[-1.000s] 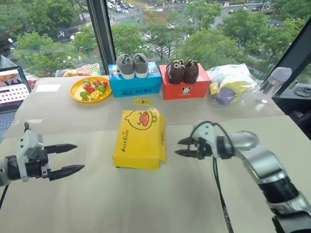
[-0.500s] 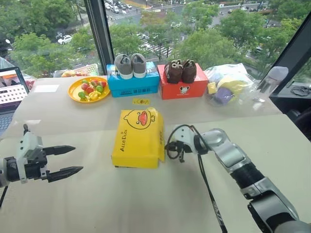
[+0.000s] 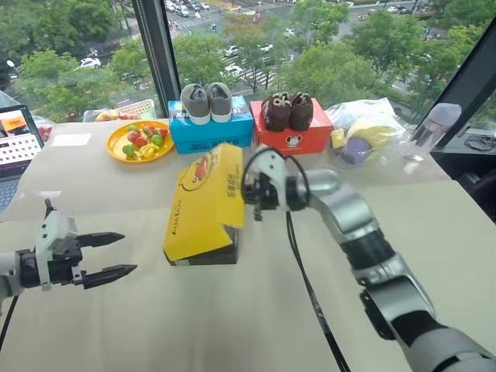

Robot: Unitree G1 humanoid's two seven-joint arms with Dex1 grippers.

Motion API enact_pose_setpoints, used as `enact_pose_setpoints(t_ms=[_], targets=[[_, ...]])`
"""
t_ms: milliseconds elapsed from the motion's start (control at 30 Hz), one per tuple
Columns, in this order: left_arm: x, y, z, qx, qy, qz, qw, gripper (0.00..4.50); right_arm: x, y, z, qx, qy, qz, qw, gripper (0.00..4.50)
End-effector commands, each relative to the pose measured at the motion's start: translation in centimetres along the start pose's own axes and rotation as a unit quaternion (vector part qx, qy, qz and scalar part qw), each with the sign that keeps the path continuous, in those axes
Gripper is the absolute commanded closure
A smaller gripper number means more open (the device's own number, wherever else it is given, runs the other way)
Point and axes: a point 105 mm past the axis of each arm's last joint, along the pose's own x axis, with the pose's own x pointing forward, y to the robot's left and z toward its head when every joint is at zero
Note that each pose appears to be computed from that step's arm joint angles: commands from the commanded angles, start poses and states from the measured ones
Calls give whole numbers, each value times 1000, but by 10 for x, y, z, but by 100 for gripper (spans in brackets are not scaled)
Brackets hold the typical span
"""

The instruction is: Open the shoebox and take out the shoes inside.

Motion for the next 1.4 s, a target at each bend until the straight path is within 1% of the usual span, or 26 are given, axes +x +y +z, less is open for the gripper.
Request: enact_pose_setpoints(t_ms=[33,200,300,433,533,600,667,833,933,967,1033,1100,1200,1300,1400], targets=[[-2,-1,15,21,-12,0,1000,0,34,-3,32,-36,-36,15,999,435],[-9,-6,26,25,-19,5,999,0,76,3,59,-51,-61,38,996,435],[-15,-8,32,26,-24,13,999,0,97,16,68,-54,-75,61,994,435],[-37,-9,46,44,-27,49,997,0,123,33,50,-43,-55,76,995,435],[-61,-5,59,57,-27,88,994,0,128,33,35,-43,-30,68,996,435],[-81,-1,61,65,-14,124,990,0,129,34,26,-41,-22,68,997,435],[-94,-2,60,59,-8,143,988,0,128,33,18,-36,-15,63,997,435],[-94,-15,47,47,15,132,990,0,119,28,19,-35,-31,58,997,435],[-109,-11,54,48,8,159,986,0,106,21,21,-35,-43,49,997,435],[-109,-14,58,47,2,153,987,0,100,19,23,-34,-49,46,997,435],[-100,-23,60,45,-2,126,991,0,90,17,26,-30,-55,38,997,435],[-83,-31,56,41,1,91,995,0,79,17,28,-19,-57,31,998,435],[-66,-39,54,39,0,62,997,0,67,20,26,-6,-43,19,999,435],[-54,-43,58,42,-13,42,998,0,45,25,20,25,-10,2,1000,435],[-48,-41,56,44,-12,39,998,0,31,24,10,44,34,-30,998,435]])
